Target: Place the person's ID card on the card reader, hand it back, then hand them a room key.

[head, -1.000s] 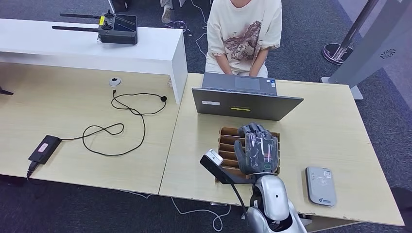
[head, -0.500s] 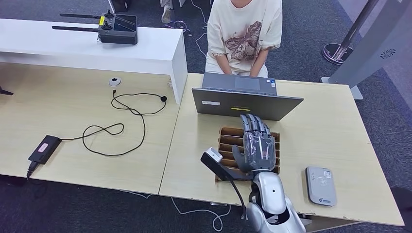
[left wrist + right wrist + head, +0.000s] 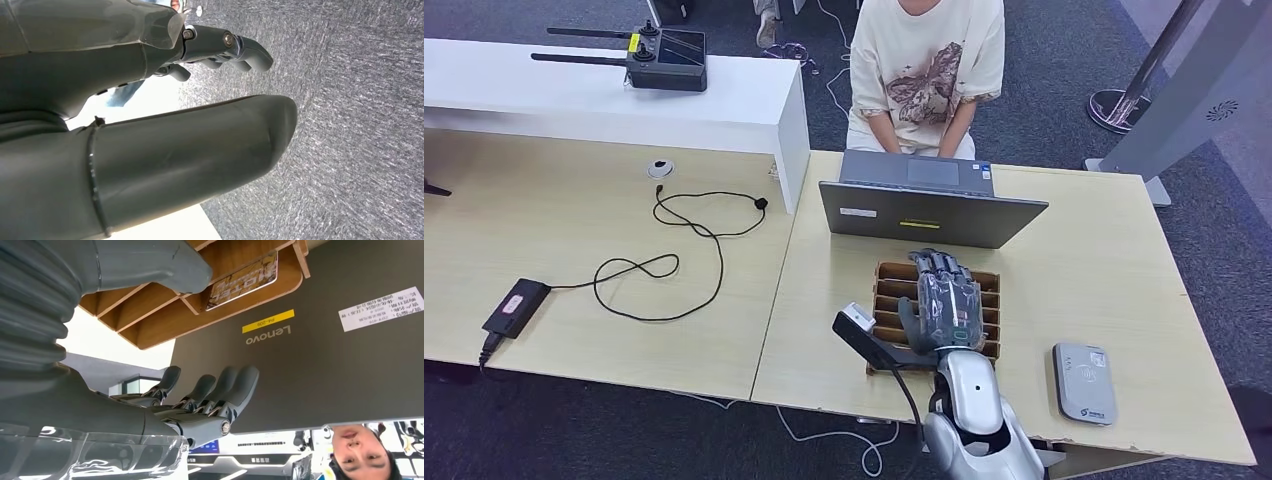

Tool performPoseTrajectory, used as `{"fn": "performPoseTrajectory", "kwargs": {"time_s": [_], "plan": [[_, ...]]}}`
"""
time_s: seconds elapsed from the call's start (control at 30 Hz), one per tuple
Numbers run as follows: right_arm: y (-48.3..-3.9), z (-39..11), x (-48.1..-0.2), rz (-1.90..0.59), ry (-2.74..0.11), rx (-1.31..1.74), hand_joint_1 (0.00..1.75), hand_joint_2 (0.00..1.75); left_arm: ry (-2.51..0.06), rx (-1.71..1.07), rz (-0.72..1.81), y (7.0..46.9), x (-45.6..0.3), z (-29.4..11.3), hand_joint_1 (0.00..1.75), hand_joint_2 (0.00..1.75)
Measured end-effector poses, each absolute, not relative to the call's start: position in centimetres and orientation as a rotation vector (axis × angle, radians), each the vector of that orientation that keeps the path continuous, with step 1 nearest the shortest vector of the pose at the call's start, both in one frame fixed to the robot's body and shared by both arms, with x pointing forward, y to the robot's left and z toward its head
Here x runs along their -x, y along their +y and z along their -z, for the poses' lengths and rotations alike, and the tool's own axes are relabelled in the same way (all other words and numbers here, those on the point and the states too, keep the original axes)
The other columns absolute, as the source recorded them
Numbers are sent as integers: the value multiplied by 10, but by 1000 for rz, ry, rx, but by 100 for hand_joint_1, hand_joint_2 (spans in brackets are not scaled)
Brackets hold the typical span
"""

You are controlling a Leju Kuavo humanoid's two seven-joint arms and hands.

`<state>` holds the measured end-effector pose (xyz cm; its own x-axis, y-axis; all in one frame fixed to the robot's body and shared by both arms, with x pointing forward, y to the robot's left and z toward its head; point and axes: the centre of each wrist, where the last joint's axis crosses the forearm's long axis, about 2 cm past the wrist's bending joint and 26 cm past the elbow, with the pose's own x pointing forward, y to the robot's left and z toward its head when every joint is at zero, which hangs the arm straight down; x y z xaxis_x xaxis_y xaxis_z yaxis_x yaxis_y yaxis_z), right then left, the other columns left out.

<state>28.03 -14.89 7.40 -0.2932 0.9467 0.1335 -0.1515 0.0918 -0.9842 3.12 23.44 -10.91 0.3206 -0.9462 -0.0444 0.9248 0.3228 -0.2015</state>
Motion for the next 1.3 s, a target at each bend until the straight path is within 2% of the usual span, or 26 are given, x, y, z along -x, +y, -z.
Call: {"fn": "performPoseTrajectory", "kwargs": {"time_s": [0.07, 0.2, 0.33, 0.63, 1.3], "plan": [[-148, -74, -281, -1405, -1371, 862, 76, 175, 165, 149, 1238, 234, -31, 109, 0, 0], [-146, -73, -283, -1409, -1363, 860, 75, 175, 167, 148, 1244, 234, -31, 109, 0, 0], [-145, -72, -284, -1415, -1355, 859, 80, 175, 168, 147, 1249, 235, -32, 109, 0, 0], [-146, -68, -285, -1430, -1332, 858, 67, 175, 170, 146, 1251, 236, -32, 109, 0, 0], [-154, -60, -289, -1430, -1271, 861, 85, 175, 176, 152, 1254, 237, -32, 109, 0, 0]]}}
